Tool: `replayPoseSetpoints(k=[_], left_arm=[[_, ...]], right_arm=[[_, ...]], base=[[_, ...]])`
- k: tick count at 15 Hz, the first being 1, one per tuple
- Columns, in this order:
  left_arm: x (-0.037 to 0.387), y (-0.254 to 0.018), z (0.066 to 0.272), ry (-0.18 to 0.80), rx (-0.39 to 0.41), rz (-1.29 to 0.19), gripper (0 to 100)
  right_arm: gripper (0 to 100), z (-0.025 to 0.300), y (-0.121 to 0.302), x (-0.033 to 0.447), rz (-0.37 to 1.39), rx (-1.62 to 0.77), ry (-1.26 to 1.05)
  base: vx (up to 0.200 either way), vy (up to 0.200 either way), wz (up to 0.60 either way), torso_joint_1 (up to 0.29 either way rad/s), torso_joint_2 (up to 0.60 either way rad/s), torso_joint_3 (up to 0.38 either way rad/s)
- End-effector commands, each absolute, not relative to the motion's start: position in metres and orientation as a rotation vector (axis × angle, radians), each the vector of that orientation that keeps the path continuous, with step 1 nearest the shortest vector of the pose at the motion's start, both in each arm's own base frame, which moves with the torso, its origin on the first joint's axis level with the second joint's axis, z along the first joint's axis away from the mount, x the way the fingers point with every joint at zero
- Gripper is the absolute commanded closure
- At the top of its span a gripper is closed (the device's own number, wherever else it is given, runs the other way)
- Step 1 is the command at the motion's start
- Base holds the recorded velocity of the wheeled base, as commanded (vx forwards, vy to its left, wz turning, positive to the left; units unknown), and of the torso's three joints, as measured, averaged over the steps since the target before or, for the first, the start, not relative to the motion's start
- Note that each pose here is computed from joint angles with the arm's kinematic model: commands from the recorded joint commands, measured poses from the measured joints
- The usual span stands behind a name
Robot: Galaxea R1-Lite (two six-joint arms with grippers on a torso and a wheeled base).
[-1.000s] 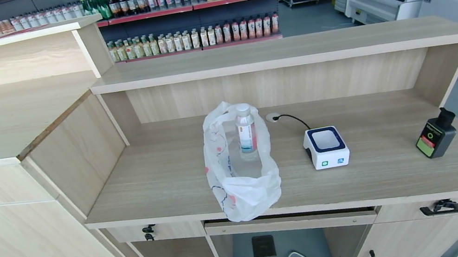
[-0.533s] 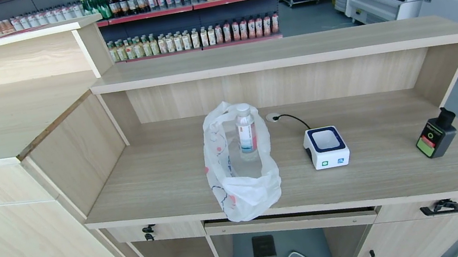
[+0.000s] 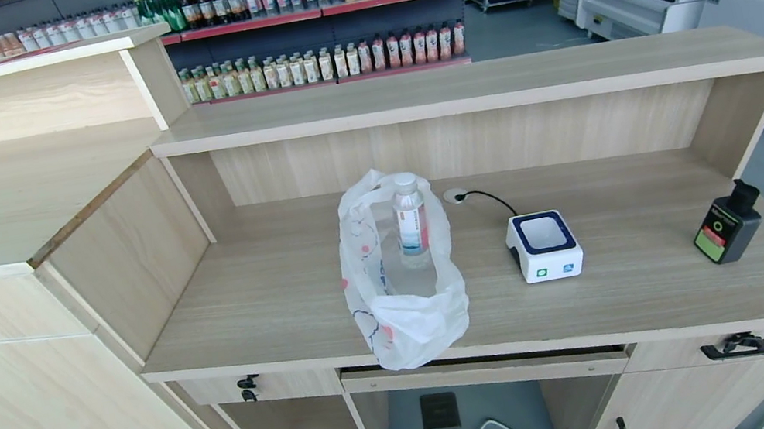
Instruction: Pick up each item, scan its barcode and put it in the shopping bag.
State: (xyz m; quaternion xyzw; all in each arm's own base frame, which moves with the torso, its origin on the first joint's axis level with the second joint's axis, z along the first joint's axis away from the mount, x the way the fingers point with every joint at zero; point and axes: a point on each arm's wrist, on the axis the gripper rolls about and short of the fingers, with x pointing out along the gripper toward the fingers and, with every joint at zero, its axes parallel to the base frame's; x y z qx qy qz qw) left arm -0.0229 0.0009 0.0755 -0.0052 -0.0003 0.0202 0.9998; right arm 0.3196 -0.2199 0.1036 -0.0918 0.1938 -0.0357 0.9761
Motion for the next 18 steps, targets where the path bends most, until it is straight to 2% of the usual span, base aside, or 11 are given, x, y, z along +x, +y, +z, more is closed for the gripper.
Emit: replayPoseSetpoints(k=[1, 18], left_arm=[[-0.023, 0.001, 0.075, 0.000, -0.011, 0.041, 0], [-0.023, 0.001, 0.075, 0.000, -0.011, 0.041, 0]], right_arm=[[0, 0.091, -0.218, 0.326, -0.047, -0.176, 0.403], [0, 0.058, -0.194, 0.363, 0.039, -0.218, 0.350]], base=[[0.000, 0.000, 0.00, 0.000, 0.00, 0.000], [0.000, 0.000, 0.00, 0.000, 0.00, 0.000]])
